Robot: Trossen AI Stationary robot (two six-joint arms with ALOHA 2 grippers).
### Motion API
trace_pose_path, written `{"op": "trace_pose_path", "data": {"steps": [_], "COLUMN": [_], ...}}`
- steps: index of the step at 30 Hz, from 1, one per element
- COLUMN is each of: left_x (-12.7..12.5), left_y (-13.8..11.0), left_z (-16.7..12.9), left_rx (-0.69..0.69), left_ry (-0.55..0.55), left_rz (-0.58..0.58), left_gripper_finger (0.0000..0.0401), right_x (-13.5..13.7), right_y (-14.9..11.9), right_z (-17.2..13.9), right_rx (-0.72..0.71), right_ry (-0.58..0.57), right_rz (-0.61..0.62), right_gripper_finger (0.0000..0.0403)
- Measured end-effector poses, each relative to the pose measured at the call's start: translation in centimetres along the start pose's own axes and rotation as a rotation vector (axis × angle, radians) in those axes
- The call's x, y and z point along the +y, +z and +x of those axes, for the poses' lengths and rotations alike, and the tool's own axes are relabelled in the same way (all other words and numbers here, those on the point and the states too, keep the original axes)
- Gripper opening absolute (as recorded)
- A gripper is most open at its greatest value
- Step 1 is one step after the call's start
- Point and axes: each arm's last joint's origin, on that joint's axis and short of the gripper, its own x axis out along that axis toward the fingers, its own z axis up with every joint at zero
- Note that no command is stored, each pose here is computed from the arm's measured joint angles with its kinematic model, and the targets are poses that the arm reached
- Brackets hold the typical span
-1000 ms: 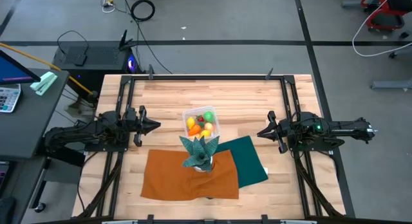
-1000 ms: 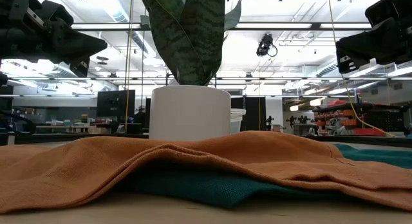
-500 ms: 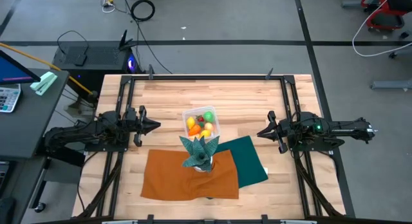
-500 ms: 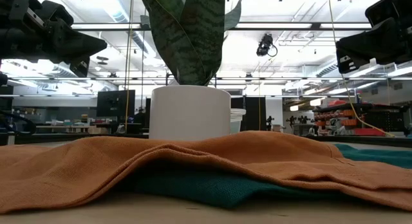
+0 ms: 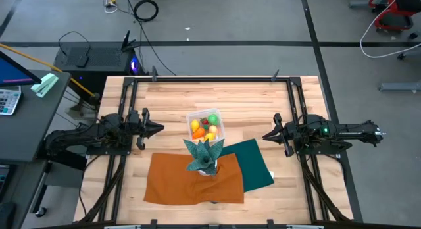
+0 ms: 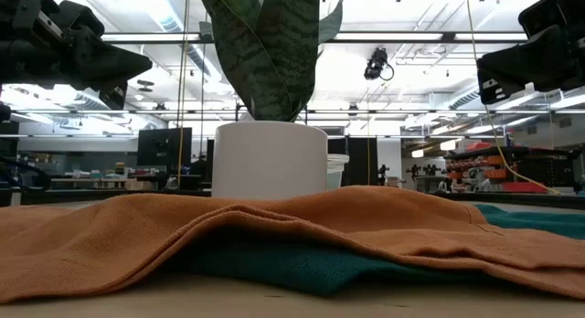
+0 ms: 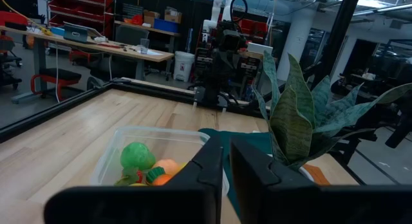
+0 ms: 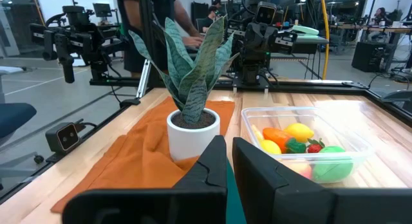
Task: Pick and placing Produce into tupperware
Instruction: Return to Home Position
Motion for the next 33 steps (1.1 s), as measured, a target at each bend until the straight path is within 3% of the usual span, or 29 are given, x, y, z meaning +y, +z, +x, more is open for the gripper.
{"op": "trace_pose_path", "data": {"steps": [33], "left_x": [0.0], "left_y": [0.0], "left_z": [0.0], "left_rx": [0.0], "left_ry": [0.0], "left_rz": [0.0], "left_gripper_finger": [0.004], "right_x": [0.0], "right_y": [0.0], "right_z": [0.0], "right_rx": [0.0], "right_ry": [0.0], "right_rz": [0.0], "right_gripper_finger": [0.0]}}
